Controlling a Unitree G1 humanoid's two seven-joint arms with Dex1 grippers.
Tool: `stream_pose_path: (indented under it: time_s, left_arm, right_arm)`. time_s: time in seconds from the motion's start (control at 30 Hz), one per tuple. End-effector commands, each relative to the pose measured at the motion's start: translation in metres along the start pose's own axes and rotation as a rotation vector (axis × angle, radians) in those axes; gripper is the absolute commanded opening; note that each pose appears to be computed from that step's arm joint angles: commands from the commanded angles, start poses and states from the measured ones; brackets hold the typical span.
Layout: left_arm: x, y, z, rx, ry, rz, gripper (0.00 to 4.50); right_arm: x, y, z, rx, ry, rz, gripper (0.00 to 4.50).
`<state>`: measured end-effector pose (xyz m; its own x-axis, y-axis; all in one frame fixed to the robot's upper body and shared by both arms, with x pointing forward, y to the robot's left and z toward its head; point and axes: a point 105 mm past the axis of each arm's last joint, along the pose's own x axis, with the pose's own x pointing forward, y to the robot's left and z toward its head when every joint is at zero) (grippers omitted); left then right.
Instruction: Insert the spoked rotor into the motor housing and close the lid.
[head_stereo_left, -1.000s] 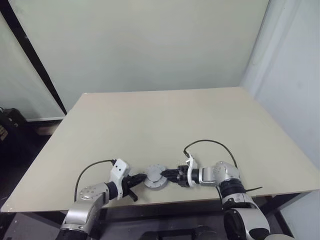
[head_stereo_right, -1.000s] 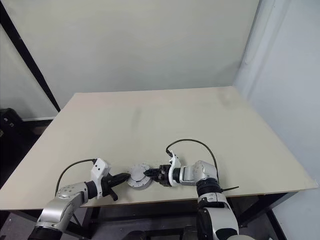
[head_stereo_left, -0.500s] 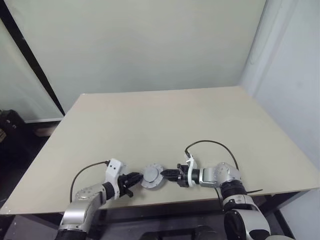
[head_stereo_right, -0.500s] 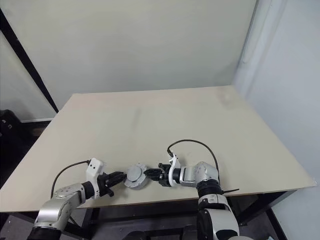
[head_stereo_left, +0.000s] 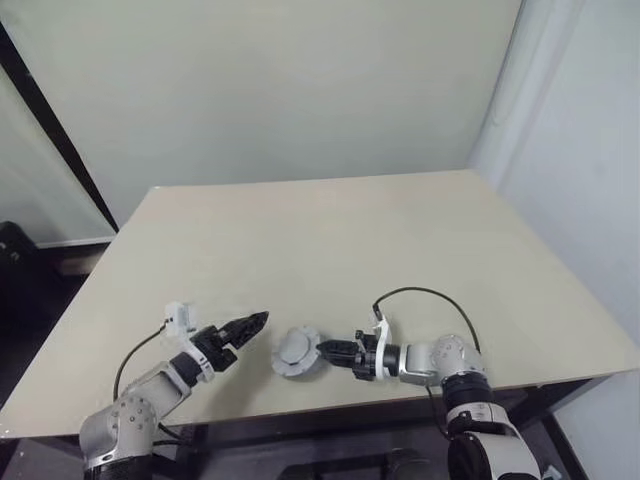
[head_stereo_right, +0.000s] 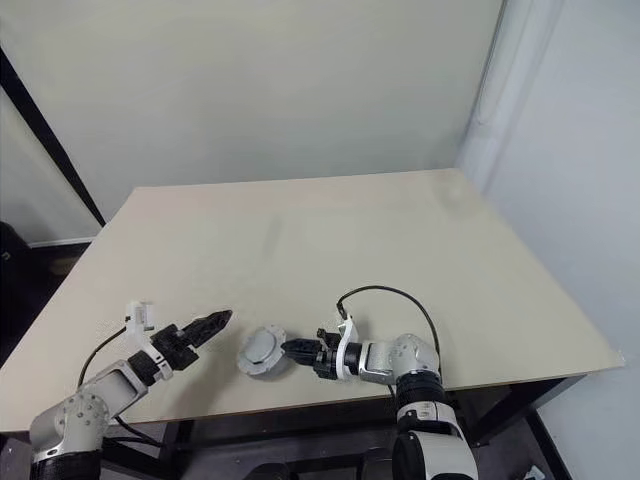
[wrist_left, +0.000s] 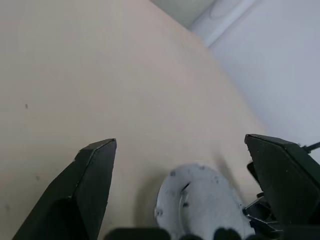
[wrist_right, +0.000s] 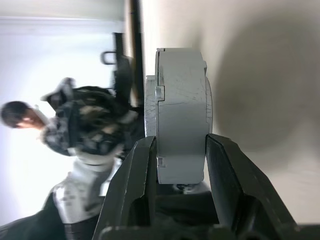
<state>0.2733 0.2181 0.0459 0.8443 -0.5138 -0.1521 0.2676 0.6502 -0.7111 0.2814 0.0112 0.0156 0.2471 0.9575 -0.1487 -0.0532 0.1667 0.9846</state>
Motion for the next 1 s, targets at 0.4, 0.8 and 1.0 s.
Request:
stream_pose_path:
  time_s: [0.4,0.8,1.0]
  left_arm:
    - [0.004,-0.025,-0.017,-0.284,0.004,-0.135,4.5]
    - [0.017,-0.031,-0.037,-0.381,0.069,-0.175,3.89]
    - [0.018,-0.033,-0.035,-0.405,0.061,-0.197,2.26]
  right_arm:
    - [0.004,0.053,0.012,-0.045,-0.034,0.227,1.2]
    - [0.004,0.05,0.011,-0.059,-0.027,0.201,1.2]
    - [0.003,0.049,0.008,-0.098,-0.022,0.196,1.2]
